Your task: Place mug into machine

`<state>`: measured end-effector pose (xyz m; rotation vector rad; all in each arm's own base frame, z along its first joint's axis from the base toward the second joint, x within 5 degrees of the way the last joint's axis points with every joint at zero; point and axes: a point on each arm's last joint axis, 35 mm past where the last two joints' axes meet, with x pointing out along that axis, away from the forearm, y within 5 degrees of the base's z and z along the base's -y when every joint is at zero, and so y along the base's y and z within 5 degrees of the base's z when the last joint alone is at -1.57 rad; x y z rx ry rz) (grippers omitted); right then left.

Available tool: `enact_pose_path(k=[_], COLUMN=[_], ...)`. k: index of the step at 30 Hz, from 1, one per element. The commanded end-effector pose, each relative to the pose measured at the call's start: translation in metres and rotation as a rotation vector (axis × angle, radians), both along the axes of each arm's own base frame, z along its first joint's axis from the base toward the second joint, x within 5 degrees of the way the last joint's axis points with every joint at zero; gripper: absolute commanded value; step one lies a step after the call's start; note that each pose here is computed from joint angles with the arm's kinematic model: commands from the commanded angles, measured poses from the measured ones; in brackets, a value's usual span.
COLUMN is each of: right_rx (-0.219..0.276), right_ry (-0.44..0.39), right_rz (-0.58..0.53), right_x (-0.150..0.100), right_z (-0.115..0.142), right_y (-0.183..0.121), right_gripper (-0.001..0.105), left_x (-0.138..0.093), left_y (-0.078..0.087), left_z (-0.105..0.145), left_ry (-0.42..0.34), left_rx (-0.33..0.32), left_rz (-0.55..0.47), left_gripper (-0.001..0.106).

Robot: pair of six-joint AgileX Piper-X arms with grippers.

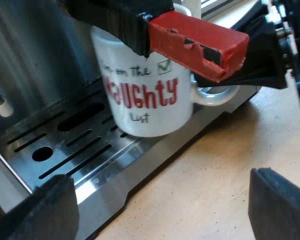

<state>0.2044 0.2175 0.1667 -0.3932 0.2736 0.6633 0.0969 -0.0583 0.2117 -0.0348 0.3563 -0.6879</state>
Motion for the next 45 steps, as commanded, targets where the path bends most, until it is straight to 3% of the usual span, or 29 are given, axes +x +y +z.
enact_pose_path(k=[1, 17, 19, 23, 26, 37, 45], right_rx=[0.072, 0.043, 0.046, 0.051, 0.049, 0.021, 0.074], right_ry=[-0.052, -0.051, -0.054, -0.057, -0.065, -0.097, -0.117], right_rz=[-0.003, -0.052, -0.052, -0.032, -0.02, -0.117, -0.109], right_x=[0.007, 0.02, 0.02, 0.015, 0.012, -0.012, -0.025], right_z=[0.012, 0.003, 0.004, 0.005, 0.008, 0.01, -0.001], right_y=[0.009, 0.021, 0.021, 0.025, 0.027, 0.014, -0.003], right_gripper=[0.0, 0.001, 0.01, 0.043, 0.057, 0.056, 0.056], left_x=[0.0, 0.0, 0.0, 0.0, 0.0, 0.001, 0.002], left_y=[-0.001, -0.001, -0.001, -0.001, -0.001, -0.001, -0.001], left_z=[0.003, 0.003, 0.003, 0.003, 0.003, 0.007, 0.009], left_ry=[-0.018, -0.018, -0.018, -0.018, -0.019, -0.061, -0.068], left_rx=[-0.01, -0.01, -0.01, -0.01, -0.008, -0.017, -0.039], left_rz=[-0.009, -0.009, -0.009, -0.009, -0.01, -0.013, -0.001], left_gripper=[0.071, 0.071, 0.071, 0.071, 0.071, 0.07, 0.07])
